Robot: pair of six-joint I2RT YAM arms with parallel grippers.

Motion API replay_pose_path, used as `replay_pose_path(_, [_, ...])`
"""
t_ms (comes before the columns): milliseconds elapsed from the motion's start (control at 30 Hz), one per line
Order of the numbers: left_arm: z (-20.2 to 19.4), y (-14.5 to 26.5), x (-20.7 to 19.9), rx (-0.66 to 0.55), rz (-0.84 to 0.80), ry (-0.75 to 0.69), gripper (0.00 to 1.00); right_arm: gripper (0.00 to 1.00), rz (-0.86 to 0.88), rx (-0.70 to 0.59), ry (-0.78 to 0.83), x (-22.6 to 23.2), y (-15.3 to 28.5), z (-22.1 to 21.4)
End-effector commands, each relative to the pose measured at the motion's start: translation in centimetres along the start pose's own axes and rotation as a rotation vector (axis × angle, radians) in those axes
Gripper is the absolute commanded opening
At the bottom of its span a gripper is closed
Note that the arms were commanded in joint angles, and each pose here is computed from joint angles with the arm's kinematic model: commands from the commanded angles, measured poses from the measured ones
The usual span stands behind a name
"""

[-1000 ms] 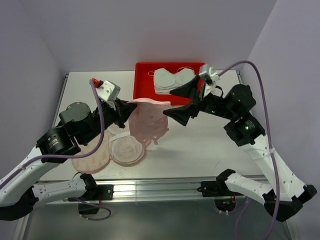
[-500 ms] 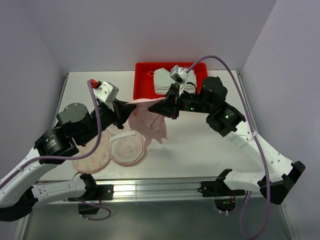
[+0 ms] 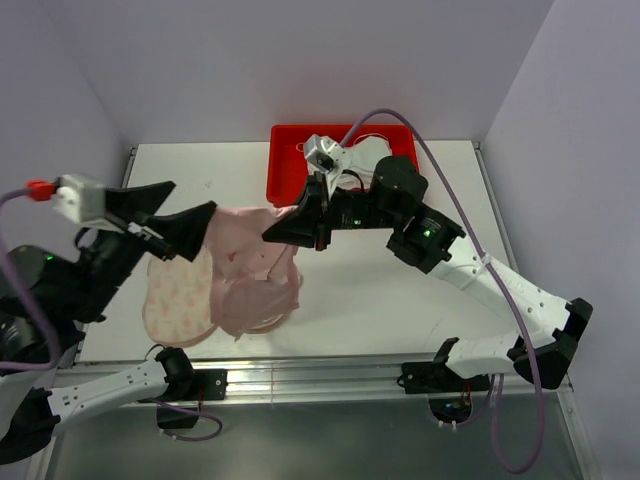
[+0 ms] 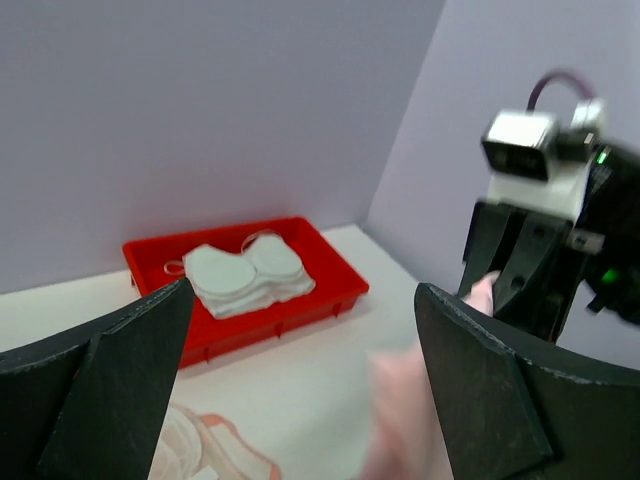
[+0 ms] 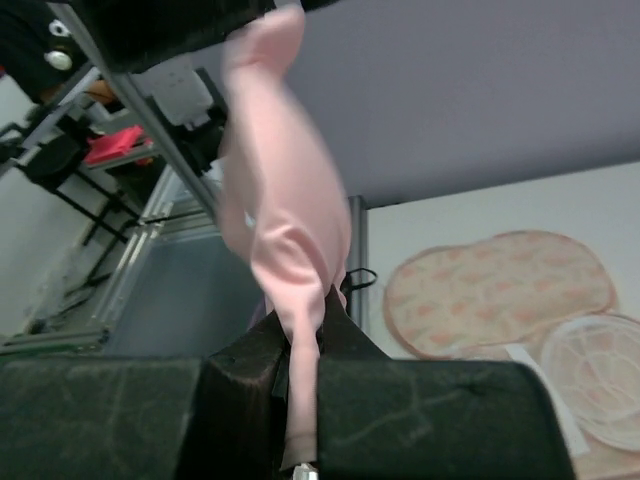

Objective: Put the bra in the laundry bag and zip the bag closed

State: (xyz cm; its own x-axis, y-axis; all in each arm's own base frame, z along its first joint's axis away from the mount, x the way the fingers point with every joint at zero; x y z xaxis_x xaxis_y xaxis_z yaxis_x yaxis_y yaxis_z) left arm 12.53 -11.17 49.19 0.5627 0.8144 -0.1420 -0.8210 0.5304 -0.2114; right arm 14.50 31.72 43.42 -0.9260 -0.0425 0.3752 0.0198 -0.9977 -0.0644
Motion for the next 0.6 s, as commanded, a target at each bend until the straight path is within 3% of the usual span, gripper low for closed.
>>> replay_pose_path(0, [3.3, 1.4, 1.4, -0.137, 0.076, 0.073, 0.99, 0.00, 0.100, -0.041, -0.027, 1.0, -1.4, 0.4])
replay_pose_path(267, [1.2, 1.5, 1.3, -0.102, 0.067, 0.088, 0.97, 0.00, 0.123, 0.095, -0.259, -3.8, -5.1, -6.3])
replay_pose_path(567, [-0.6, 0.3, 1.4, -0.059, 0.100, 0.050, 0.97, 0.00, 0.056, 0.181, -0.352, -8.7, -7.8, -10.5])
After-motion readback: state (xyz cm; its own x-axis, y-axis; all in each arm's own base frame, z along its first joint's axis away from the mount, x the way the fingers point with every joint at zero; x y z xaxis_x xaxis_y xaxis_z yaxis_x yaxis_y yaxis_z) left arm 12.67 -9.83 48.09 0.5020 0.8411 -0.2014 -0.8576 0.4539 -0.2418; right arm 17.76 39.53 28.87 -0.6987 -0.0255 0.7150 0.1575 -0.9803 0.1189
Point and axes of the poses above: each gripper's point midway between its finger pads, its own y axis back along the fingers, its own x axis along the line the jaws close on, z = x × y, the point moved 5 cm from there along y, back along the fingers, and after that the axes turned 6 degrees about -y, right-handed, at the moved point
